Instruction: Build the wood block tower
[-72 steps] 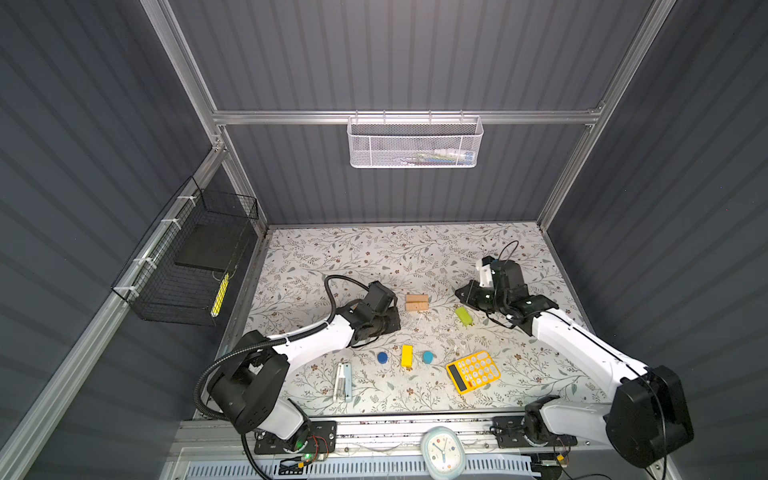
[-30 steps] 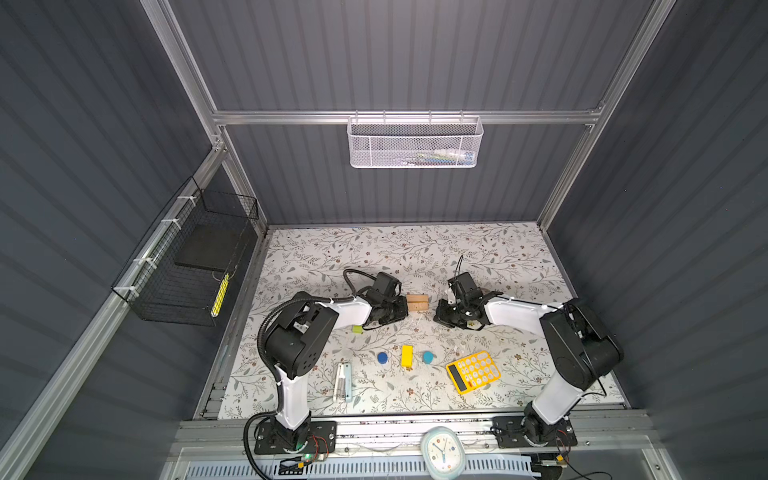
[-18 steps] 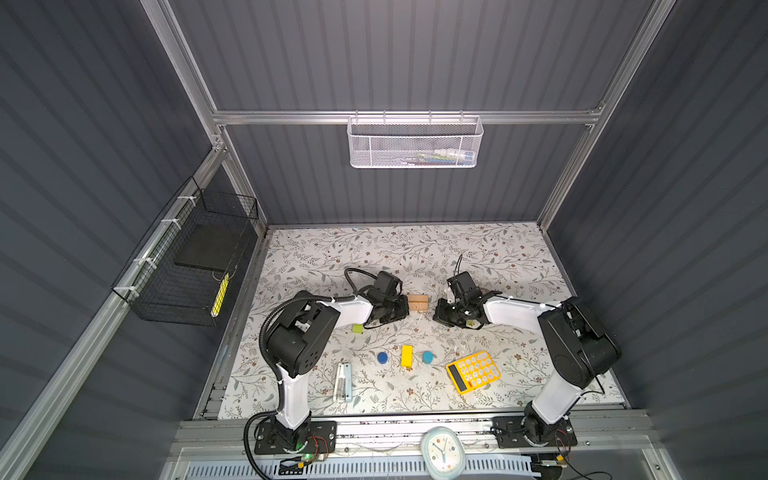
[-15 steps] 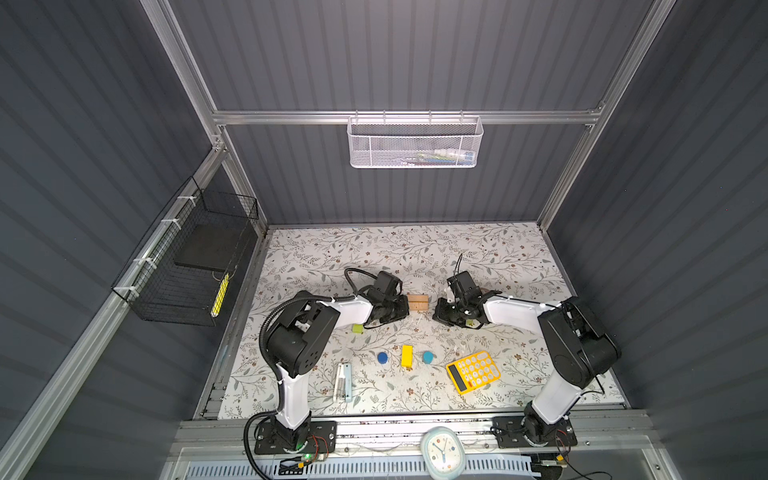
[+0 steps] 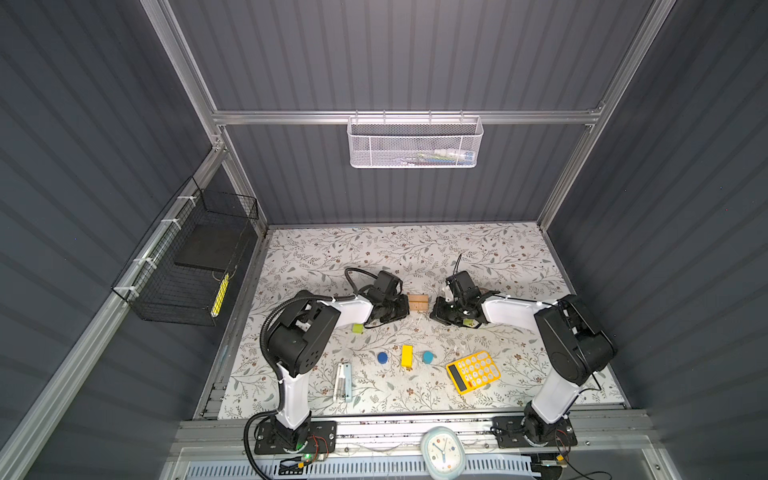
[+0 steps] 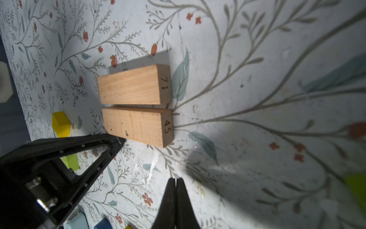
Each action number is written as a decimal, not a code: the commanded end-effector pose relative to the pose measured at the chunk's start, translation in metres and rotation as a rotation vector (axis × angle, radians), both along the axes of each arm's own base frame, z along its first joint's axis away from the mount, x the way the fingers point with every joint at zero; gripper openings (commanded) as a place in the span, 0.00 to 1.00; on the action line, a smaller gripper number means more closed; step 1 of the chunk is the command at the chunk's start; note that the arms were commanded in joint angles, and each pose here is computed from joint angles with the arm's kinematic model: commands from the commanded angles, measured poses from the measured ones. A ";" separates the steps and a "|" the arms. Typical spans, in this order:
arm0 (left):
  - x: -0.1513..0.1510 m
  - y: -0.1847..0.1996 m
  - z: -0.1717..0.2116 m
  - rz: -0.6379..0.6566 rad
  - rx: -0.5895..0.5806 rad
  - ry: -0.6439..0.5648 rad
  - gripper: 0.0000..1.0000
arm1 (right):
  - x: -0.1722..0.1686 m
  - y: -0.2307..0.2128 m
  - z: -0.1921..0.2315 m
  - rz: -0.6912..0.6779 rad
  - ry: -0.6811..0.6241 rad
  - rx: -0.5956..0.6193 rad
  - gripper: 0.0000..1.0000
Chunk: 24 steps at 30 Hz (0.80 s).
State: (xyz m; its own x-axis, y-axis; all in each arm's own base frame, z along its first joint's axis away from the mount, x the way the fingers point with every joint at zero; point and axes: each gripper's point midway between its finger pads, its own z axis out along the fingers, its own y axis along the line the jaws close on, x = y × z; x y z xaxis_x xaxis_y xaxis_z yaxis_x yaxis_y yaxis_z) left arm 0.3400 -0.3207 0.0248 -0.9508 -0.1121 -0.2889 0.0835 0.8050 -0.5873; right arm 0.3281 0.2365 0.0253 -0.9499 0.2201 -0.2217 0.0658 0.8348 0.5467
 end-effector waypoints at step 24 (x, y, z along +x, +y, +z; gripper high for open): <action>-0.018 0.017 -0.032 0.017 0.067 0.096 0.00 | 0.007 0.011 -0.018 -0.014 0.028 0.024 0.00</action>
State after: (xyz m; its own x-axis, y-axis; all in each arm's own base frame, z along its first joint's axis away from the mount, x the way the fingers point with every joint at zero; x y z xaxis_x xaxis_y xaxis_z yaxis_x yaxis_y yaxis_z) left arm 0.3404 -0.3212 0.0246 -0.9500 -0.1151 -0.2901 0.0831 0.8026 -0.5907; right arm 0.3368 0.2490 0.0165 -0.9487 0.2381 -0.2080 0.0740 0.8069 0.5860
